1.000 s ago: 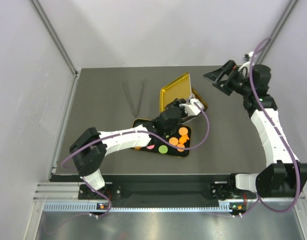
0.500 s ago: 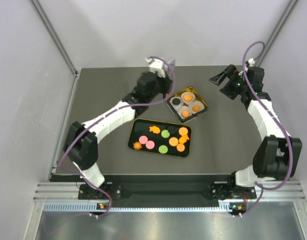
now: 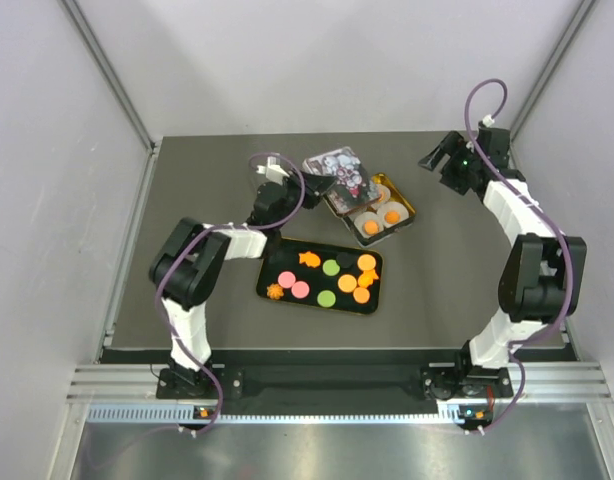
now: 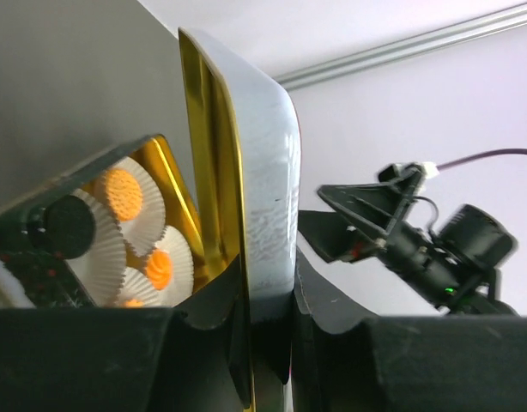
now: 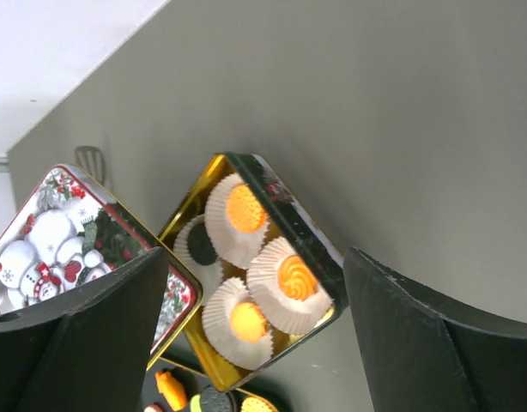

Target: Pack the cookies

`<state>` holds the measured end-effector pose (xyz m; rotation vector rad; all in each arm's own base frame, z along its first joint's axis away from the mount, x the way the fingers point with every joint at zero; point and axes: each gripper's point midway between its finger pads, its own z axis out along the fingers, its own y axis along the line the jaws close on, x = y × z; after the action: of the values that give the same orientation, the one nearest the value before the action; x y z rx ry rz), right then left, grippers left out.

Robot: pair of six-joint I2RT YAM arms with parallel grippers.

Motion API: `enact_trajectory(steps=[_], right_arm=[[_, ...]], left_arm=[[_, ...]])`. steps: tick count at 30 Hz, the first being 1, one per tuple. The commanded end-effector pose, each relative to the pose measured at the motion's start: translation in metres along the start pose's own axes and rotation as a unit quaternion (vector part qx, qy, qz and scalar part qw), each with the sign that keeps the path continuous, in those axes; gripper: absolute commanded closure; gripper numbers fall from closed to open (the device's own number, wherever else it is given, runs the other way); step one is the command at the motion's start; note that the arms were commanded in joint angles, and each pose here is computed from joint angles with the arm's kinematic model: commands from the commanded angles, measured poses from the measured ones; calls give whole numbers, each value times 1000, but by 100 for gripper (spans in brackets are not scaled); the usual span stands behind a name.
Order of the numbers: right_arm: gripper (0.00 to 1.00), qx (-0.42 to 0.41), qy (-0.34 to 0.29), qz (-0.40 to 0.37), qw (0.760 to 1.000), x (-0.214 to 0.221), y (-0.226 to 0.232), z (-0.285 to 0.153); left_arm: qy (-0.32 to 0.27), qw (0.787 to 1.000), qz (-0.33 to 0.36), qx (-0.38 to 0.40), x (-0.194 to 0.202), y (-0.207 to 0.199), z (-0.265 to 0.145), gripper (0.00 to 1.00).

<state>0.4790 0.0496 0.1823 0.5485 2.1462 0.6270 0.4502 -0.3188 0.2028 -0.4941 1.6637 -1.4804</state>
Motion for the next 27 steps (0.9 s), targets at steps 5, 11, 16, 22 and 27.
enact_trajectory(steps=[5, 11, 16, 22, 27], right_arm=[[22, 2, 10, -21, 1000, -6, -1, 26], [25, -1, 24, -20, 1000, -2, -2, 42], [24, -14, 35, -23, 999, 1, 3, 52], [21, -35, 43, -28, 998, 2, 11, 60], [18, -48, 43, -39, 997, 3, 18, 64]], left_arm=[[-11, 979, -80, 187, -4, -64, -2, 93], [-4, 980, -82, 184, 6, -55, 7, 87], [-6, 977, -91, 192, 11, -49, 14, 83], [-1, 978, -95, 187, 22, -44, 23, 82], [1, 977, -94, 191, 29, -45, 29, 82]])
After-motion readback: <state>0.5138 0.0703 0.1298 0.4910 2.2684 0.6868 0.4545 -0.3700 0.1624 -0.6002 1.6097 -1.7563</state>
